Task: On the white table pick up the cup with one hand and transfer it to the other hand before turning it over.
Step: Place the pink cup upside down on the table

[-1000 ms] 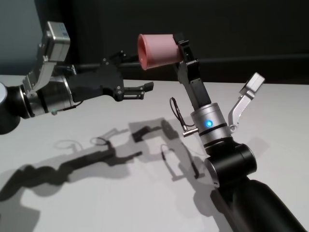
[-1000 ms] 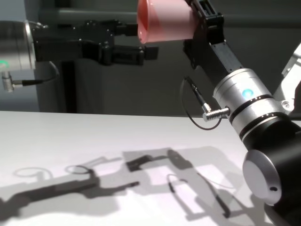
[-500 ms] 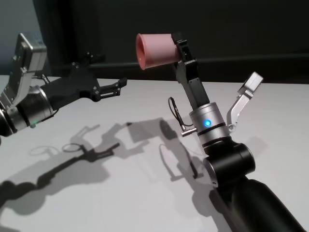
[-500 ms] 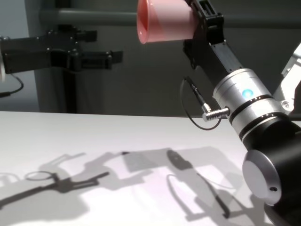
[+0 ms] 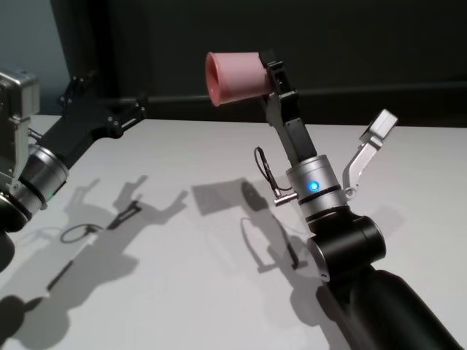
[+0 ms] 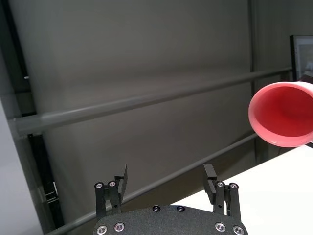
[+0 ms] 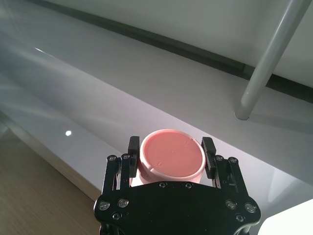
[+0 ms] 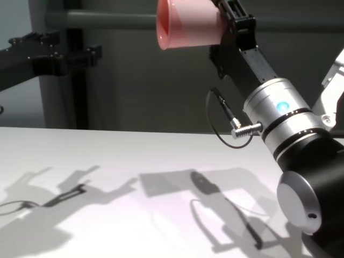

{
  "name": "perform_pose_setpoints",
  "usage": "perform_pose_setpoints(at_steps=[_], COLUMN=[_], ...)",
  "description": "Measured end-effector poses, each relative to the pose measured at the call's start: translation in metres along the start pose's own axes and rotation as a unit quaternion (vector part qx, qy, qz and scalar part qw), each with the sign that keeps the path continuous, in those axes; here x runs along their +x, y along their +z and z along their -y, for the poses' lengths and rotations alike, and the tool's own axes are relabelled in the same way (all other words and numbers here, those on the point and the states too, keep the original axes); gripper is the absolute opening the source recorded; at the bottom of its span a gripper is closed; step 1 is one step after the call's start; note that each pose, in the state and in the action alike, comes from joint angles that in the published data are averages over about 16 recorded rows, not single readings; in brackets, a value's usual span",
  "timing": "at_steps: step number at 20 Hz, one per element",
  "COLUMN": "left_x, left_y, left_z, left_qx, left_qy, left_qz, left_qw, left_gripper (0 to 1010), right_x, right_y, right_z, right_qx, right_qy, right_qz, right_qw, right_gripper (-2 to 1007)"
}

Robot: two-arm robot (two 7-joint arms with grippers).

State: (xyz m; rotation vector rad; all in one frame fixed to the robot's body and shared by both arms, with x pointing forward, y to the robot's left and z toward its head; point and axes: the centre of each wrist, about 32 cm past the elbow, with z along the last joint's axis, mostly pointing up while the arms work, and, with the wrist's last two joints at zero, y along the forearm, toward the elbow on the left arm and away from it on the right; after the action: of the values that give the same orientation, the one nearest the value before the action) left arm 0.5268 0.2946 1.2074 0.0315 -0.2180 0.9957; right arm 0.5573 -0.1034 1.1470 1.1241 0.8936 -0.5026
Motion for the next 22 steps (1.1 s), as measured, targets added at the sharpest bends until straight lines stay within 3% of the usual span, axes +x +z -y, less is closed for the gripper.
perform_pose_setpoints(at_steps=[5, 9, 17, 22], left_x=[-0.0187, -0.0337, -0.0602, -0.0719], left_y=[-0.0065, -0.0119, -0.0255, -0.0335], left_z=[-0.008, -0.013, -0.025, -0.031], left_qx=[0.01, 0.022, 0.034, 0.033], left_qy=[0.07, 0.105, 0.137, 0.139], left_qz=[-0.024, -0.045, -0.085, -0.093], left_qw=[0.9972, 0.9932, 0.9863, 0.9854], left_gripper=[1001, 1001, 1001, 1001], right_x=[0.0, 0.0, 0.0, 0.0], right_y=[0.0, 0.0, 0.0, 0.0], right_z=[0.0, 0.0, 0.0, 0.0], right_qx=[0.0, 0.0, 0.0, 0.0], right_qy=[0.0, 0.0, 0.0, 0.0], right_qz=[0.0, 0.0, 0.0, 0.0], right_qw=[1.0, 1.0, 1.0, 1.0], right_gripper=[738, 738, 738, 738])
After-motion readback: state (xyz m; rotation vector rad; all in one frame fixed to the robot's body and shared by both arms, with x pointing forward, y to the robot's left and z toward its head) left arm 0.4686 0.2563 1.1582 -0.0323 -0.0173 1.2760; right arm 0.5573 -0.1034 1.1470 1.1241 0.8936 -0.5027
